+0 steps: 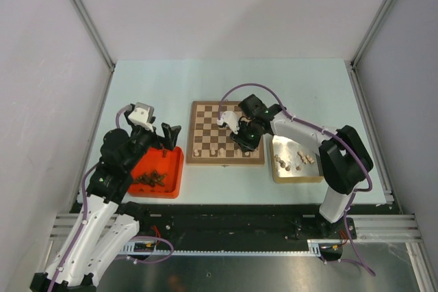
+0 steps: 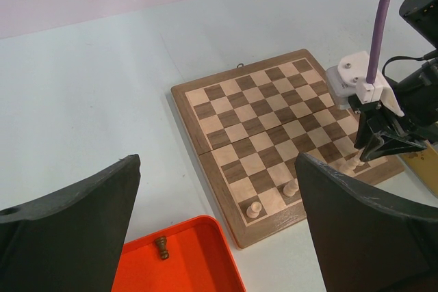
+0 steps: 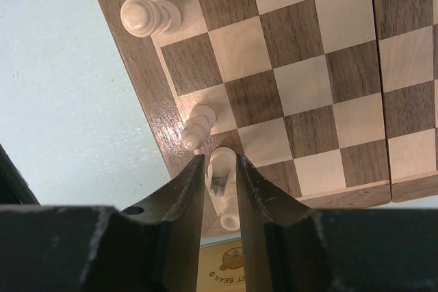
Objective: Set up the chess pieces on the board
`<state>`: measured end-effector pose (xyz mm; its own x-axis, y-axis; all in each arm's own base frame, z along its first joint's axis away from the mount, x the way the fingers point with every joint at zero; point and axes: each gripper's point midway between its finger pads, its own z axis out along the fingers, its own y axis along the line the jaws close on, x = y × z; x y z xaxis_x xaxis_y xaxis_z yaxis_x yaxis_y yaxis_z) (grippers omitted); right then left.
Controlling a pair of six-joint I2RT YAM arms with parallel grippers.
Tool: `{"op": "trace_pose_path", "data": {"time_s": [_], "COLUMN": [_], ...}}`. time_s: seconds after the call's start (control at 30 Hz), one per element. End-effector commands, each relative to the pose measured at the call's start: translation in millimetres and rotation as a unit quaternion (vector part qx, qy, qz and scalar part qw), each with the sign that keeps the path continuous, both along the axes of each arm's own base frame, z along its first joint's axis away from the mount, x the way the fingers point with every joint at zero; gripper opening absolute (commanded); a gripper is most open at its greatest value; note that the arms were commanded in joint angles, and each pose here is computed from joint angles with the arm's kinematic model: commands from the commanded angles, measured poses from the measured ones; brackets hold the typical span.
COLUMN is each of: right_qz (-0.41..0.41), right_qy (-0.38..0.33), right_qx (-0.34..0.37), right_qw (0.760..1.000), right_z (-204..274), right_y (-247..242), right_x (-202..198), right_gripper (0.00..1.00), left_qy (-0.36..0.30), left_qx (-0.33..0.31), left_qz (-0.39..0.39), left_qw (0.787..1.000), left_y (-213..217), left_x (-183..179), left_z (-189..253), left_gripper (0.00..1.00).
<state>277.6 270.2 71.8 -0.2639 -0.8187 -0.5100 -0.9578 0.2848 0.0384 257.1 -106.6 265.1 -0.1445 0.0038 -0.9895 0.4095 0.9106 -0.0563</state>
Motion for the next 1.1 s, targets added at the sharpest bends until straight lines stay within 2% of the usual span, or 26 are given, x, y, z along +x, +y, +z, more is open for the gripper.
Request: {"op": "trace_pose_path", "data": {"time_s": [0.0, 0.2, 0.37, 0.5, 0.63, 0.9, 1.07], "right_qz": [-0.008, -0.013, 0.007, 0.003, -0.042, -0.127, -0.212], "right_qy": [-0.022, -0.03, -0.036, -0.027, 0.001, 0.009, 0.002], "right_qx": [0.026, 0.053, 0.091, 0.11, 0.135, 0.134, 0.089], "right_qw": [0.999, 0.998, 0.995, 0.994, 0.99, 0.983, 0.973], "right_z": [22, 44, 76, 90, 99, 87, 67], "right_y": [8, 3, -6, -27, -73, -154, -204], "right_x": [11, 14, 5, 4, 11, 10, 21], "right_gripper": [0.31, 0.35, 0.45, 0.48, 0.48, 0.48, 0.47], "left_qy": [-0.018, -0.017, -0.018, -0.013, -0.005, 0.069, 0.116], "left_qx": [0.013, 0.013, 0.012, 0.012, -0.003, -0.112, -0.163], "left_qz": [0.0, -0.001, -0.007, -0.017, -0.032, -0.1, -0.113], "left_qw": [1.0, 1.0, 1.0, 1.0, 0.999, 0.986, 0.973], "left_y": [1, 1, -1, -4, -12, -47, -58], "left_x": [3, 3, 1, 2, 1, -15, -23], "left_z": [5, 4, 6, 4, 6, 7, 1], "left_gripper": [1.0, 1.0, 1.0, 1.0, 1.0, 1.0, 1.0]}}
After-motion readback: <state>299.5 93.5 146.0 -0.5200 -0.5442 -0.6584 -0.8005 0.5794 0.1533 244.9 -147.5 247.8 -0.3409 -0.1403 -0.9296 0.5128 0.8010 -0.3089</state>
